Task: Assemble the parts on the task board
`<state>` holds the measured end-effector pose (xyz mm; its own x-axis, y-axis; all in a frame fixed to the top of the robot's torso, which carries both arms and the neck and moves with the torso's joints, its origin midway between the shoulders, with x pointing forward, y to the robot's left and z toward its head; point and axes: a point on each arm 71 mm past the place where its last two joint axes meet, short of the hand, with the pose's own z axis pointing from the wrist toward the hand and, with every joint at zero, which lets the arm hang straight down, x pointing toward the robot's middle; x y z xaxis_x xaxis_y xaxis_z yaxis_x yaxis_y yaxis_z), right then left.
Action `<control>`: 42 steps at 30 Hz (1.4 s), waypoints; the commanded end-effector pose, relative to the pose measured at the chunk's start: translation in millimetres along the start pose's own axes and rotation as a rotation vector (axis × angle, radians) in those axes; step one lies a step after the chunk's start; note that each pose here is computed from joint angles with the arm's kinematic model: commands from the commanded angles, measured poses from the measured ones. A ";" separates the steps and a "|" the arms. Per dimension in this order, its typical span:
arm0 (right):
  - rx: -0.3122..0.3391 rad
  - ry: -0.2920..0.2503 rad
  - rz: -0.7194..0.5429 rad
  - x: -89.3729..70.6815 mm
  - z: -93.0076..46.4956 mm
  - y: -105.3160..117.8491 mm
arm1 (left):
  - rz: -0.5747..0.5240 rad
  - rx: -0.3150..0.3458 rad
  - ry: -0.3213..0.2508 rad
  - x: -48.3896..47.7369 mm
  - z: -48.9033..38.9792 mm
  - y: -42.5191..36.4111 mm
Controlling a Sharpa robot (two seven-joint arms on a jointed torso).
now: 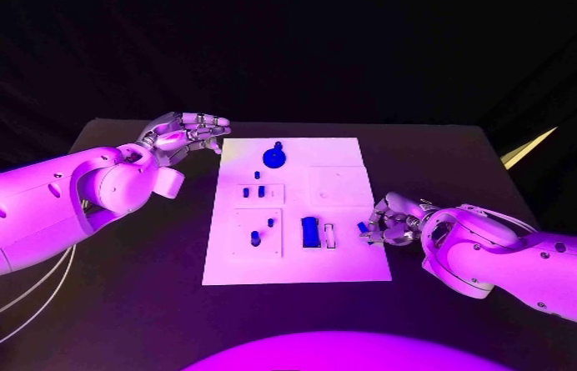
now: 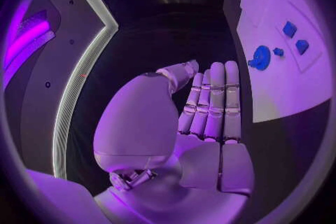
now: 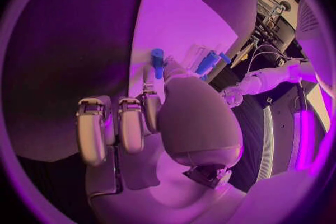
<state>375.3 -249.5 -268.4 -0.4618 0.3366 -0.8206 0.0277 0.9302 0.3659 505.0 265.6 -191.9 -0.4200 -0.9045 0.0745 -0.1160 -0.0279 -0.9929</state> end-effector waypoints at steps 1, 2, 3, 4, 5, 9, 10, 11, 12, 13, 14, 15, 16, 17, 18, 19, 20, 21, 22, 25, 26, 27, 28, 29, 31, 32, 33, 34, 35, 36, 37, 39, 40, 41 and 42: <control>0.009 0.022 -0.018 6.8 1.7 -1.0 | -0.003 0.000 0.007 2.1 0.6 -0.1; 0.010 0.025 -0.021 7.5 2.2 -0.9 | -0.003 0.000 0.007 2.1 0.6 -0.1; 0.012 0.027 -0.026 8.3 2.8 -0.8 | -0.003 -0.001 0.007 2.0 0.6 0.0; 0.014 0.028 -0.029 9.0 3.4 -0.7 | -0.003 -0.001 0.007 2.0 0.6 0.0; 0.015 0.029 -0.032 9.6 3.8 -0.7 | -0.003 -0.001 0.006 1.9 0.5 0.0; 0.017 0.029 -0.043 11.1 5.0 0.1 | -0.002 -0.002 0.005 1.4 0.4 0.1; 0.017 0.028 -0.045 11.3 5.1 0.4 | -0.002 -0.003 0.004 1.4 0.4 0.1; 0.016 0.027 -0.046 11.4 5.2 0.7 | -0.002 -0.003 0.004 1.3 0.4 0.2; 0.016 0.025 -0.046 11.5 5.1 1.1 | -0.002 -0.003 0.004 1.3 0.4 0.2; 0.015 0.023 -0.045 11.5 5.0 1.5 | -0.002 -0.003 0.004 1.2 0.4 0.2; 0.014 0.020 -0.042 11.5 4.6 2.1 | -0.002 -0.004 0.003 1.1 0.3 0.2; 0.013 0.017 -0.037 11.4 4.2 2.7 | -0.002 -0.004 0.003 1.0 0.3 0.3; 0.012 0.014 -0.031 11.4 3.5 3.4 | -0.002 -0.004 0.003 0.9 0.2 0.3; 0.011 0.013 -0.024 11.4 2.8 4.1 | -0.002 -0.005 0.003 0.8 0.1 0.3; 0.010 0.011 -0.014 11.4 1.9 4.9 | -0.002 -0.005 0.002 0.6 0.0 0.4; 0.009 0.011 -0.002 11.3 0.9 5.7 | -0.001 -0.006 0.002 0.5 0.0 0.4; 0.006 0.011 0.015 11.1 -0.6 7.3 | -0.001 -0.007 0.001 0.3 -0.1 0.4; 0.004 0.011 0.021 10.9 -1.2 8.2 | -0.001 -0.007 0.001 0.3 -0.1 0.5; -0.001 0.010 0.037 10.2 -2.8 10.6 | -0.001 -0.008 0.001 0.2 -0.2 0.5; -0.009 0.011 0.077 7.5 -5.7 16.1 | -0.001 -0.009 0.001 0.2 -0.2 0.6; -0.012 0.011 0.090 6.5 -6.4 17.8 | -0.001 -0.009 0.001 0.2 -0.2 0.6; -0.014 0.010 0.105 5.3 -7.2 20.0 | -0.001 -0.009 0.000 0.2 -0.2 0.6; -0.015 0.010 0.121 4.2 -8.0 22.2 | -0.001 -0.009 0.000 0.2 -0.2 0.6; -0.014 0.010 0.136 3.2 -8.6 24.2 | -0.001 -0.009 0.000 0.2 -0.2 0.6; -0.012 0.012 0.155 2.4 -9.1 26.6 | -0.001 -0.009 0.000 0.3 -0.2 0.6; -0.010 0.014 0.166 2.1 -9.2 28.0 | -0.001 -0.009 0.001 0.4 -0.2 0.6; -0.008 0.016 0.174 2.0 -9.1 28.9 | -0.001 -0.009 0.001 0.5 -0.1 0.6; -0.005 0.021 0.184 2.1 -9.0 30.2 | -0.001 -0.009 0.002 0.8 -0.1 0.6; -0.004 0.023 0.189 2.2 -9.0 30.8 | -0.001 -0.009 0.002 0.9 -0.1 0.6; -0.003 0.026 0.193 2.4 -8.9 31.3 | -0.001 -0.009 0.003 1.0 -0.1 0.6; 0.000 0.031 0.200 2.8 -8.7 32.3 | -0.001 -0.009 0.003 1.0 -0.1 0.6; 0.002 0.042 0.211 4.1 -8.1 34.5 | -0.002 -0.009 0.003 1.1 -0.1 0.6; 0.002 0.048 0.217 4.9 -7.6 35.9 | -0.002 -0.009 0.003 1.1 -0.2 0.6; 0.003 0.054 0.222 6.0 -7.1 37.5 | -0.002 -0.009 0.003 1.2 -0.2 0.6; 0.005 0.061 0.228 7.5 -6.4 39.7 | -0.002 -0.009 0.004 1.3 -0.2 0.6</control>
<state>367.8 -213.0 -256.5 -0.4899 0.5245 -0.6963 0.1356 0.8349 0.5335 504.6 266.2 -193.0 -0.4184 -0.9053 0.0738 -0.1261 -0.0225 -0.9918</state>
